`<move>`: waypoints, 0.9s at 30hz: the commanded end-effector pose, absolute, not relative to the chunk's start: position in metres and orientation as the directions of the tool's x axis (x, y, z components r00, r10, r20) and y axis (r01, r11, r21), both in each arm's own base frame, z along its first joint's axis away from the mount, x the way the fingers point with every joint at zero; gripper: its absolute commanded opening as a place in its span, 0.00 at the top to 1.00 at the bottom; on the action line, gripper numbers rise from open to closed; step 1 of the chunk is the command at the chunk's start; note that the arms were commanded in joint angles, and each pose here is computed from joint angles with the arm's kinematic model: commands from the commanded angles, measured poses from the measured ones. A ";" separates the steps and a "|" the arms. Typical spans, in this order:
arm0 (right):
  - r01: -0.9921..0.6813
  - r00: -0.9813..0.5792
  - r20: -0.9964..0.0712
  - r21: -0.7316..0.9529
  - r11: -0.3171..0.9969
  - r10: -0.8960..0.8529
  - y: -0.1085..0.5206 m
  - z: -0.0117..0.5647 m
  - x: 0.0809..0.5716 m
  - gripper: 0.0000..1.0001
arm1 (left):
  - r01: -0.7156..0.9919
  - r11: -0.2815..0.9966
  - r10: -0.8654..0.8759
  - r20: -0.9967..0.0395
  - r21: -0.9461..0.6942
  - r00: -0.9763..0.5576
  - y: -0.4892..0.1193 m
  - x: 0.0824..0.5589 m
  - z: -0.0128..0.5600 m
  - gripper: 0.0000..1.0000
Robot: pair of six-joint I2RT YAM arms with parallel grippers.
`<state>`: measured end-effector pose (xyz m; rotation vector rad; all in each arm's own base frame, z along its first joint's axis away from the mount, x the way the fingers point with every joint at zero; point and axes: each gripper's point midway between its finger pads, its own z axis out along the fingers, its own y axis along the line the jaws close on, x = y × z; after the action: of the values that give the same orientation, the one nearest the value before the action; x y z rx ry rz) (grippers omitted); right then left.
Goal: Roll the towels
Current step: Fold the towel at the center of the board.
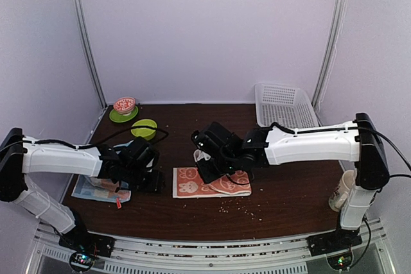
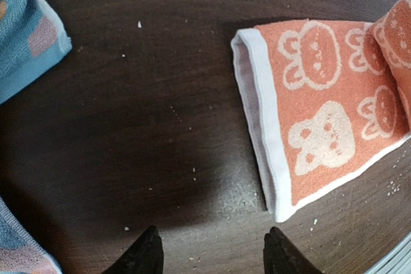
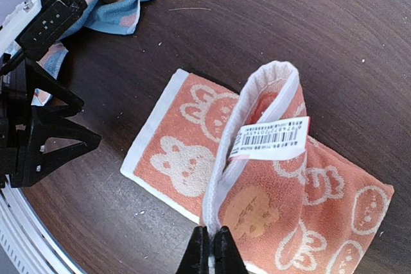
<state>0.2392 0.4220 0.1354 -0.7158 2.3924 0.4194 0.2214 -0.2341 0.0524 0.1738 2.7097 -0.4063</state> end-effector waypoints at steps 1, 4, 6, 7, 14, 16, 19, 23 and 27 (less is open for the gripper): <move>-0.594 -0.665 -0.638 0.137 0.793 -0.388 0.437 0.141 0.238 1.00 | 0.162 0.947 0.034 -0.414 -0.278 -0.910 -0.234 0.225 0.054 0.45; -0.596 -0.667 -0.634 0.139 0.791 -0.391 0.442 0.136 0.236 1.00 | 0.158 0.948 0.032 -0.414 -0.276 -0.910 -0.232 0.224 0.053 0.45; -0.597 -0.669 -0.632 0.143 0.790 -0.391 0.446 0.134 0.236 1.00 | 0.157 0.949 0.031 -0.412 -0.274 -0.911 -0.230 0.222 0.052 0.45; -0.599 -0.670 -0.631 0.146 0.788 -0.392 0.449 0.132 0.235 1.00 | 0.155 0.949 0.030 -0.412 -0.274 -0.911 -0.229 0.222 0.052 0.45; -0.608 -0.666 -0.636 0.158 0.778 -0.391 0.464 0.130 0.233 1.00 | 0.146 0.950 0.022 -0.408 -0.275 -0.913 -0.225 0.218 0.050 0.45; -0.611 -0.662 -0.640 0.160 0.775 -0.390 0.468 0.130 0.233 1.00 | 0.145 0.951 0.023 -0.406 -0.273 -0.914 -0.224 0.217 0.049 0.45; -0.619 -0.658 -0.643 0.164 0.768 -0.392 0.475 0.131 0.232 1.00 | 0.145 0.951 0.023 -0.405 -0.274 -0.914 -0.223 0.216 0.048 0.45; -0.624 -0.657 -0.637 0.159 0.765 -0.403 0.480 0.127 0.232 1.00 | 0.141 0.951 0.019 -0.404 -0.274 -0.915 -0.222 0.216 0.048 0.45; -0.627 -0.662 -0.624 0.155 0.764 -0.416 0.482 0.118 0.230 1.00 | 0.140 0.951 0.018 -0.404 -0.275 -0.914 -0.222 0.216 0.047 0.45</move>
<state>0.2323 0.4719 0.1192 -0.7755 2.3884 0.4665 0.2099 -0.2200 0.0411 0.1428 2.7361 -0.3876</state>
